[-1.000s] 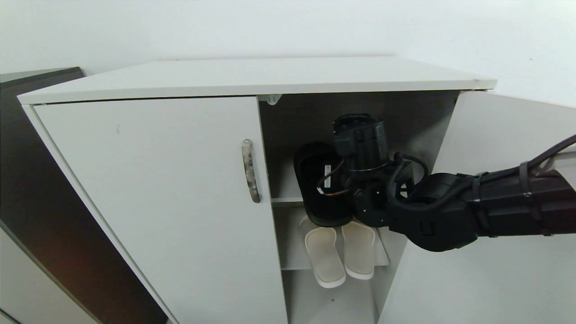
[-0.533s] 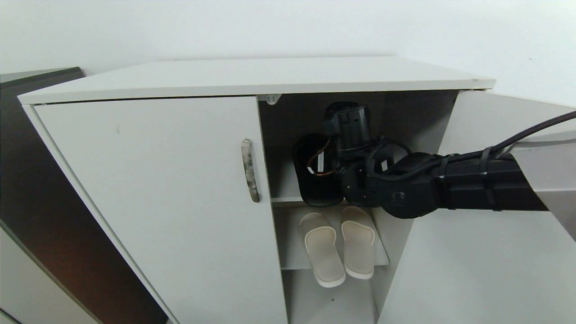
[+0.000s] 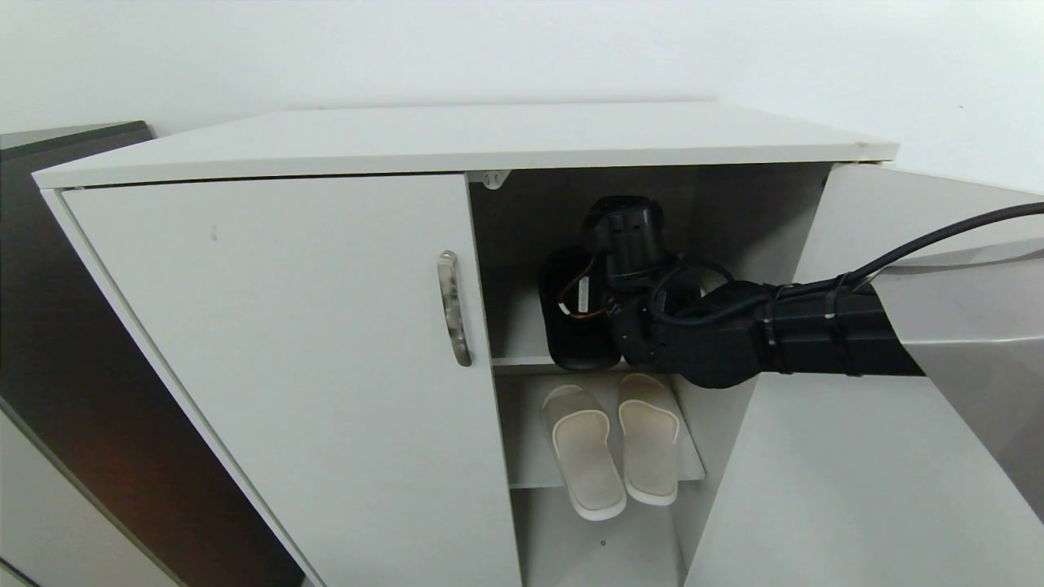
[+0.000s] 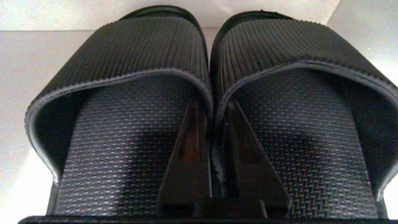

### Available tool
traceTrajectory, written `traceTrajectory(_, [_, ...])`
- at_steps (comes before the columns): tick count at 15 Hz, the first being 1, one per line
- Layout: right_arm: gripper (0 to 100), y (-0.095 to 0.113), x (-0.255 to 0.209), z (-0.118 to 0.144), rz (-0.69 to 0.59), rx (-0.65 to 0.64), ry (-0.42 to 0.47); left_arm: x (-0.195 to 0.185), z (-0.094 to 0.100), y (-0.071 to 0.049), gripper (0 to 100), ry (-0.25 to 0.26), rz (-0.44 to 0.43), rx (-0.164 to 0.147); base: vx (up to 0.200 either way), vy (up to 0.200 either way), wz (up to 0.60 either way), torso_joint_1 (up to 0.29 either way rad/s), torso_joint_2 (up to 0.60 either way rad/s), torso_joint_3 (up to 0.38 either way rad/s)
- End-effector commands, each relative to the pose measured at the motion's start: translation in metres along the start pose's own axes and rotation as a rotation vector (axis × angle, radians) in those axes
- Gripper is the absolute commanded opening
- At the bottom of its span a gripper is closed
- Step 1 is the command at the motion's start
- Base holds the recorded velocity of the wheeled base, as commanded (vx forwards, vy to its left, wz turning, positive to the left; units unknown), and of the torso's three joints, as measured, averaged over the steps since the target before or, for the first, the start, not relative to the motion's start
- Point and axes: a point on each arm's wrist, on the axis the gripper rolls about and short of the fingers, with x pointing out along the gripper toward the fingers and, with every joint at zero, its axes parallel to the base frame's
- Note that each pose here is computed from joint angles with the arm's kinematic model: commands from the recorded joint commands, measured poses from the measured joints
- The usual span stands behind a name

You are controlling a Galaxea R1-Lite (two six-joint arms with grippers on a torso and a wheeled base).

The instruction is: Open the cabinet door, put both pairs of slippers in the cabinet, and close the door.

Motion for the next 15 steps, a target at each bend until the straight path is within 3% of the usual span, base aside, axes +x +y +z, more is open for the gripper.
traceTrajectory(1, [0, 0.001, 0.001, -0.002, 0.000, -0.002, 0.003, 0.000, 0.000, 0.000, 0, 0.001, 0.000, 0.000, 0.000, 0.000, 0.00, 0.000, 0.00, 0.000])
traceTrajectory(8, [0, 0.001, 0.002, -0.004, -0.001, -0.005, 0.006, 0.000, 0.000, 0.000, 0, 0.001, 0.000, 0.000, 0.000, 0.000, 0.00, 0.000, 0.00, 0.000])
traceTrajectory(9, [100, 0.001, 0.002, -0.004, -0.001, -0.005, 0.006, 0.000, 0.000, 0.000, 0, 0.001, 0.000, 0.001, 0.000, 0.000, 0.00, 0.000, 0.00, 0.000])
traceTrajectory(15, [100, -0.003, -0.018, 0.000, 0.013, -0.018, 0.014, 0.000, 0.000, 0.000, 0, 0.001, 0.000, 0.000, 0.000, 0.000, 0.00, 0.000, 0.00, 0.000])
